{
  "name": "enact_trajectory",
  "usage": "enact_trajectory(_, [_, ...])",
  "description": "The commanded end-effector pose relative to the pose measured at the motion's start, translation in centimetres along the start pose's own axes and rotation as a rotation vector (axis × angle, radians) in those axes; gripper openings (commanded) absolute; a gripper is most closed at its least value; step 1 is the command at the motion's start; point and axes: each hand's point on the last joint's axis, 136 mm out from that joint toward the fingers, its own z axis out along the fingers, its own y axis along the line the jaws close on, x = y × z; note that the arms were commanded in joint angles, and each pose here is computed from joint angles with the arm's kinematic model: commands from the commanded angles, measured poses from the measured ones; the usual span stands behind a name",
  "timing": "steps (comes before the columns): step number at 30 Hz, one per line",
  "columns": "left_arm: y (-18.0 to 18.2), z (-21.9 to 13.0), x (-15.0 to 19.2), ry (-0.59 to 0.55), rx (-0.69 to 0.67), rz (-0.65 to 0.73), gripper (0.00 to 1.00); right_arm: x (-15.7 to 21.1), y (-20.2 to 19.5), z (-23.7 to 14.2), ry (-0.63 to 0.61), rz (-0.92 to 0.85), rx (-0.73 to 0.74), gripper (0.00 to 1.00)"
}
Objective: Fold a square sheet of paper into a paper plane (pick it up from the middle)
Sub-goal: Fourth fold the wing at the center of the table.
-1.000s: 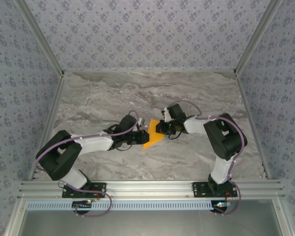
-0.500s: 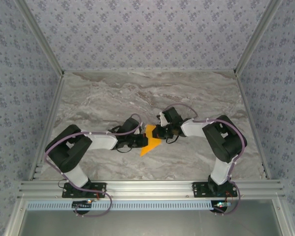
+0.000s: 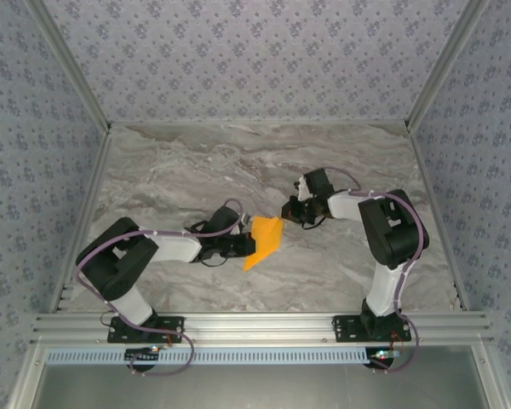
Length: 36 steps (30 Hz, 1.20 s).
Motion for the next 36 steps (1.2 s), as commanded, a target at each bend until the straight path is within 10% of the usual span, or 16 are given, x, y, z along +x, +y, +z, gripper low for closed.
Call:
enact_trajectory(1, [2.8,-0.4,3.5,0.126,-0.117,-0.015,0.00,-1.2,-0.4,-1.5,-0.064,0.025,0.071,0.08])
enact_trajectory(17, [0.8,-6.6,-4.8,-0.179,-0.112,-0.080,0.78,4.7,4.2,-2.4,-0.102,0.232,-0.023,0.53])
enact_trajectory(36, [0.7,-6.9,-3.5,-0.117,-0.062,-0.104,0.76,5.9,7.5,1.7,-0.020,0.190,-0.086,0.37])
